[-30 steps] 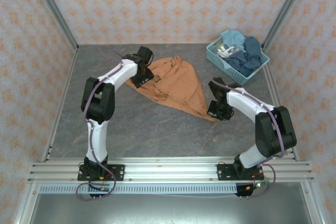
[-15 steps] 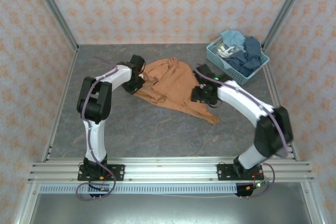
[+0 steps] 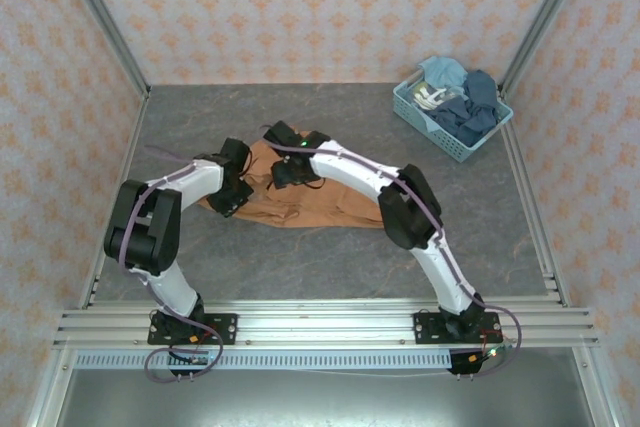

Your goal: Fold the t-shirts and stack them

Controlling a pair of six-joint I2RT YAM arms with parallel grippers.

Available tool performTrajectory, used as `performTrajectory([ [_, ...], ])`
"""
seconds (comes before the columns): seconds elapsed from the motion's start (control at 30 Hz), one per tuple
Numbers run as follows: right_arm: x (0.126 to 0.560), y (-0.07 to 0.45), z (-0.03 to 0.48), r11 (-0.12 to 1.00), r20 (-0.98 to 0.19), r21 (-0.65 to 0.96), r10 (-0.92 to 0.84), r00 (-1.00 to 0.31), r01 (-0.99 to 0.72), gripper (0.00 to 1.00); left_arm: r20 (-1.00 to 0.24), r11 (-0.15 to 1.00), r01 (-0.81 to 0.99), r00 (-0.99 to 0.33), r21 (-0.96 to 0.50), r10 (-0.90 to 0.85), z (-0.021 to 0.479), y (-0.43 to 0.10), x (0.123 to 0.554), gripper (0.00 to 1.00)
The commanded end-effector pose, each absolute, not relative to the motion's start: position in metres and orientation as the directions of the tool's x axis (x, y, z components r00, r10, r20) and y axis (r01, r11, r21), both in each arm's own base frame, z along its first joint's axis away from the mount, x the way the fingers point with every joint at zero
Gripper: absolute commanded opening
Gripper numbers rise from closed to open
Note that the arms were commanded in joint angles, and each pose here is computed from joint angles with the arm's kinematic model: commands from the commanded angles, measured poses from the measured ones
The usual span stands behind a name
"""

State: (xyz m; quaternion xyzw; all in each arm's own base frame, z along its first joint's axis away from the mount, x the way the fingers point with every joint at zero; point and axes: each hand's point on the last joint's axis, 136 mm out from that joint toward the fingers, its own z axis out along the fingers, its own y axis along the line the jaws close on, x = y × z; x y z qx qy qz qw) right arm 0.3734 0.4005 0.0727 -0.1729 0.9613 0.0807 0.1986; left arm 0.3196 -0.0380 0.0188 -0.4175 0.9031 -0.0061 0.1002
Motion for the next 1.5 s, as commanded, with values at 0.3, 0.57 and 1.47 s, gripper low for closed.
performTrajectory([
  [0.3,0.346,0.437,0.042,0.909,-0.392,0.071,-0.353,-0.849,-0.411,0.66,-0.115,0.591,-0.771,-0.582,-0.238,-0.805,0.011,-0.032,0.308,0.09],
  [0.57,0.353,0.444,0.033,0.923,-0.386,0.063,-0.328,-0.862,-0.38,0.38,-0.097,0.587,-0.77,-0.583,-0.249,-0.806,0.009,-0.035,0.306,0.08],
  [1.47,0.49,0.207,0.109,0.979,-0.42,0.144,0.195,-0.886,0.147,0.0,-0.125,0.602,-0.763,-0.591,-0.235,-0.797,0.021,-0.03,0.308,0.07],
])
